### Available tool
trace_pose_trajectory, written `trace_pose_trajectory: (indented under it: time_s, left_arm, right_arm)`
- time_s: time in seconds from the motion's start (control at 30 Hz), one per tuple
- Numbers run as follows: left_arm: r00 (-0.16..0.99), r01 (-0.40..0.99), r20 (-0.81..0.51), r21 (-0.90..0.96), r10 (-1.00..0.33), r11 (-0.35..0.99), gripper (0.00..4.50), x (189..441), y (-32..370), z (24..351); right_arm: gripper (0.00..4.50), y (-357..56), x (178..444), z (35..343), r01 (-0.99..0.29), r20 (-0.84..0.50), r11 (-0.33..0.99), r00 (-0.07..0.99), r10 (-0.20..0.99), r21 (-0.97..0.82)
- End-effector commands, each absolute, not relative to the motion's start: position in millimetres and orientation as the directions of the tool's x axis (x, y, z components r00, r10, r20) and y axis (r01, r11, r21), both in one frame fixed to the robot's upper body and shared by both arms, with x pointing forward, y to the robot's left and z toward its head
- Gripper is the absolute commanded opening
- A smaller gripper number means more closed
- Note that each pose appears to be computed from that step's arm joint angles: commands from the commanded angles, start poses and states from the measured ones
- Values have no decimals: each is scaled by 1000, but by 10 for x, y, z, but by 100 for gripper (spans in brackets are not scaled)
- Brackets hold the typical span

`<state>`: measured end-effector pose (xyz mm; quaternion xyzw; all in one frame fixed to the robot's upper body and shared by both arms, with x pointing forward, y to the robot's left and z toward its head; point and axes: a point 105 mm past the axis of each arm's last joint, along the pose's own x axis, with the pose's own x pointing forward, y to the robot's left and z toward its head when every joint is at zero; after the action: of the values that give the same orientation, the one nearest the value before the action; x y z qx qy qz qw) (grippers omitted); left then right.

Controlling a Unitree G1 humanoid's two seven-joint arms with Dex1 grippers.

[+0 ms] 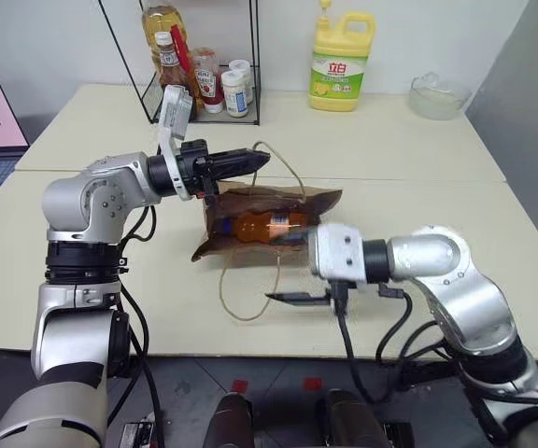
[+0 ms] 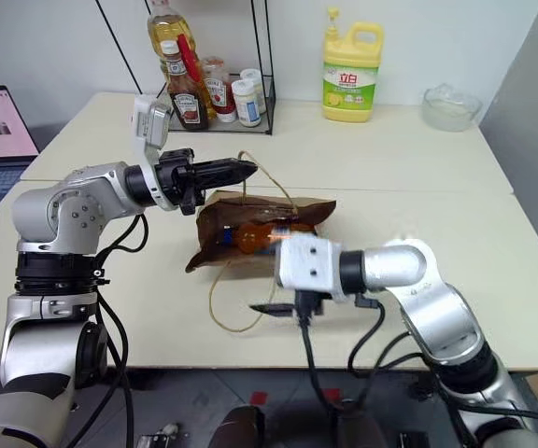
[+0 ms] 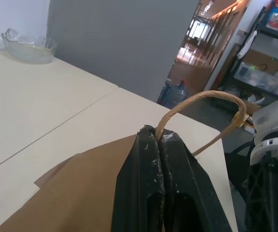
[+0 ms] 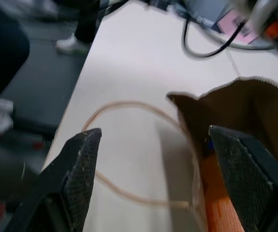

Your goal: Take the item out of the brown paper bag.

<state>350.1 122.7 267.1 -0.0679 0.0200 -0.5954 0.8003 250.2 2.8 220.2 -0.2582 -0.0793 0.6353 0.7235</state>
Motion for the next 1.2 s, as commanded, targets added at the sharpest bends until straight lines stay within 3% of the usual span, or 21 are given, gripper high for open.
trace_pose_trajectory:
  time_s: [0.03,0.23,0.53,1.1,1.2]
  left_arm:
    - [277,960,76,-66,-958,272,0,3468,1239,2842]
    - [272,962,81,-60,-959,268,0,3469,1227,2867]
    - [255,966,93,-53,-962,251,0,3437,1218,2919]
    - [215,977,102,-35,-971,212,0,3400,1132,2967]
    - [214,977,98,-30,-972,212,0,3401,1134,2964]
  right_arm:
    - [374,158,2669,2335,-897,-152,188,267,952,-400]
    - [374,321,2944,2301,-920,-200,306,356,913,-244]
    - [374,285,3199,2133,-900,-314,410,437,843,-150]
    - [374,444,3484,1915,-853,-401,330,490,774,-405]
    - [447,495,3519,1873,-836,-414,290,496,763,-466]
